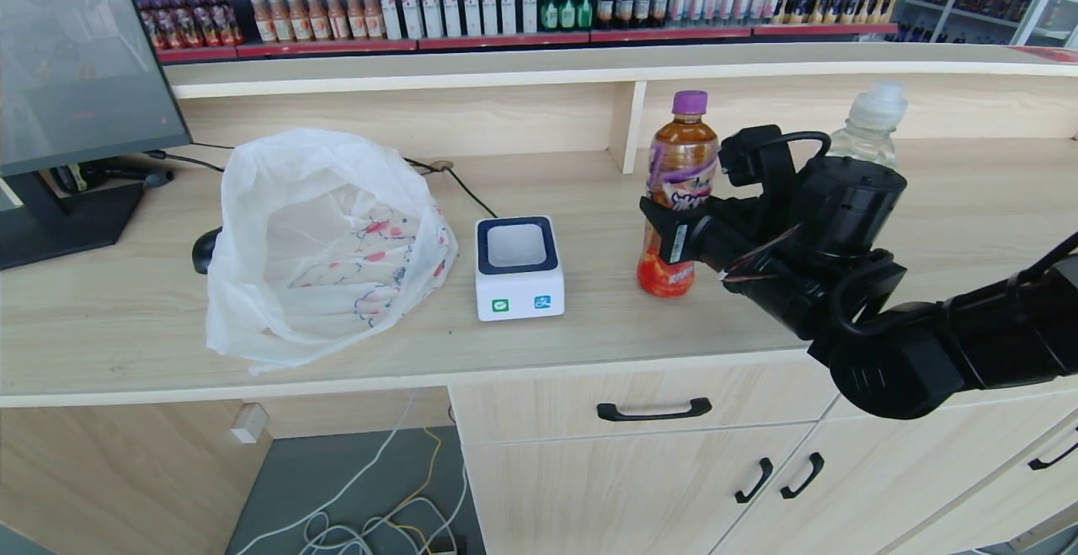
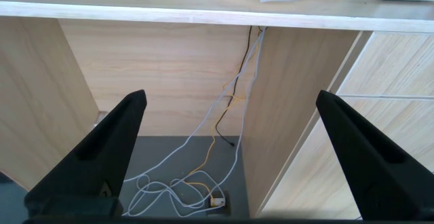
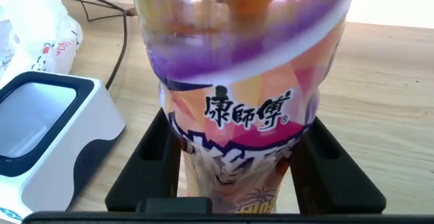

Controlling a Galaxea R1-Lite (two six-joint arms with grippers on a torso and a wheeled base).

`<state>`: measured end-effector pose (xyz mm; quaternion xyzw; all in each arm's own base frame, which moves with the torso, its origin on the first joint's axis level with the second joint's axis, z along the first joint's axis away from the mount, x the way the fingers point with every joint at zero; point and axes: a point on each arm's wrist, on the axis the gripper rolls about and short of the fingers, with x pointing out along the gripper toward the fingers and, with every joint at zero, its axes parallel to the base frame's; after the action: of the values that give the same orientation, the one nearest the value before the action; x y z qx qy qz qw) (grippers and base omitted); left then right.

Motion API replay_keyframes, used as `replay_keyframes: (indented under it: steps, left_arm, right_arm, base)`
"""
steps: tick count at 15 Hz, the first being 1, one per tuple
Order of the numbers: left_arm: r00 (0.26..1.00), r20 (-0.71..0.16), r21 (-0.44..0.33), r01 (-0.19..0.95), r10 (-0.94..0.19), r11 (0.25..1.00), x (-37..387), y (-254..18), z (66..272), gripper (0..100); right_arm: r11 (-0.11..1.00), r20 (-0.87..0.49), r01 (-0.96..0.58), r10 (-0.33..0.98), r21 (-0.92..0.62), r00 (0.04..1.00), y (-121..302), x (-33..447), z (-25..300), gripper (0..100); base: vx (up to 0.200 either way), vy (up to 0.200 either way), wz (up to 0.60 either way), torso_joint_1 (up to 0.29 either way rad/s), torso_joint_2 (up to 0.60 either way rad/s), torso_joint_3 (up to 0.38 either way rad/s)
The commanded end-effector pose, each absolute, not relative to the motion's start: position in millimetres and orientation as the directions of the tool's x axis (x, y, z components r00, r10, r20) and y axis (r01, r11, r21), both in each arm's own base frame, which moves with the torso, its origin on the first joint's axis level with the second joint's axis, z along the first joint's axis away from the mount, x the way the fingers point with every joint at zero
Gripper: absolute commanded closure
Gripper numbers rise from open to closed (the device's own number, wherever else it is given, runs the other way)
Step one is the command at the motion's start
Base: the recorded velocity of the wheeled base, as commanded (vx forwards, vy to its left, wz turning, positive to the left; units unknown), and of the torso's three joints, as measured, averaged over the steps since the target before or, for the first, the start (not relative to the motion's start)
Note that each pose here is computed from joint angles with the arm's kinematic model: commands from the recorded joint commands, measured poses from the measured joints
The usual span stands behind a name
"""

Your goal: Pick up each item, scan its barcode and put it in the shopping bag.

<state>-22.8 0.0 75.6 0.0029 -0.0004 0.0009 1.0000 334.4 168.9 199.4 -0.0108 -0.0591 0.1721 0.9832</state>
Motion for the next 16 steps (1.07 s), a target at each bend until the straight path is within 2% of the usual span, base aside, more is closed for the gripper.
replay_keyframes:
  steps: [1, 16]
  left_arm:
    - [1.000, 0.002, 0.006, -0.003, 0.003, 1.000, -22.8, 0.0, 75.6, 0]
    - [1.000, 0.002, 0.006, -0.002, 0.002, 1.000, -22.8, 0.0, 75.6, 0]
  right_arm:
    - [0.941, 0.131, -0.337, 0.339, -0.038, 0.932, 167.0, 330.5, 206.2, 100]
    - [0.942, 0.188, -0.335, 0.334, -0.029, 0.924, 149.1, 295.7, 233.6, 100]
  base:
    - [0.000, 0.000, 0.00, 0.000, 0.00, 0.000]
    - [0.000, 0.000, 0.00, 0.000, 0.00, 0.000]
